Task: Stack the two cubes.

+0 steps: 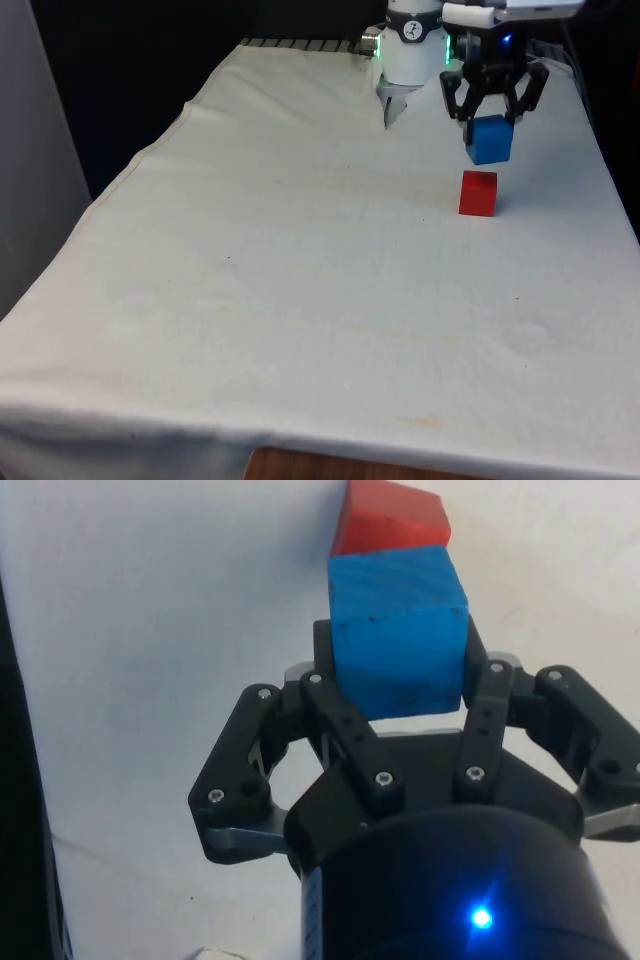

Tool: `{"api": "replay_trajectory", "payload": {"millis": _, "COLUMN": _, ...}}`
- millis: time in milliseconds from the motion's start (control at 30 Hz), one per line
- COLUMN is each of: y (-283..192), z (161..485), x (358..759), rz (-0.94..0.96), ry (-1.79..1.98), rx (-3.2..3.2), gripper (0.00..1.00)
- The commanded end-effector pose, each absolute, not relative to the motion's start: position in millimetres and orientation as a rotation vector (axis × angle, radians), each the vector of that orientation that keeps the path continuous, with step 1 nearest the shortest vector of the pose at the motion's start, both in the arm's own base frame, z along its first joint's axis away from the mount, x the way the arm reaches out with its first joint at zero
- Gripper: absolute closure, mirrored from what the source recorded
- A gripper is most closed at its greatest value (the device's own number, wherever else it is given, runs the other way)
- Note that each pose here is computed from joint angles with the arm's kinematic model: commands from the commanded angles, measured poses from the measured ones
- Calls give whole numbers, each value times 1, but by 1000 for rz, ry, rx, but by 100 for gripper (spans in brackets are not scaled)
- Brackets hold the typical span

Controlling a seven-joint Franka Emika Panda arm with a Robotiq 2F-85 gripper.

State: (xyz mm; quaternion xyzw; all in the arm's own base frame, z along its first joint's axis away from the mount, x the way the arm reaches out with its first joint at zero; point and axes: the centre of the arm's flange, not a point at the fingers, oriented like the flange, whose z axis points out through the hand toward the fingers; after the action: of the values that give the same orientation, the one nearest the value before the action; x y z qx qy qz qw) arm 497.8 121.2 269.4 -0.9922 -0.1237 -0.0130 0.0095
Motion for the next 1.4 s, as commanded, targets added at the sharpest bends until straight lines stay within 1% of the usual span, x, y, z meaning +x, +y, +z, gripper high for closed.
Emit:
{"api": "replay_trajectory", "payload": {"millis": 0, "y": 122, "z": 267, "x": 498, "rz": -50, "ry": -383, "rx": -3091, "gripper": 99}}
{"api": "replay_trajectory", "payload": {"millis": 600, "y": 122, "z": 242, "x": 499, "rz": -39, "ry": -385, "rx": -3085, "gripper": 99}}
{"api": "replay_trajectory", "payload": {"millis": 1367, "y": 119, "z": 234, "x": 498, "rz": -10, "ry": -385, "rx": -3091, "gripper": 99}}
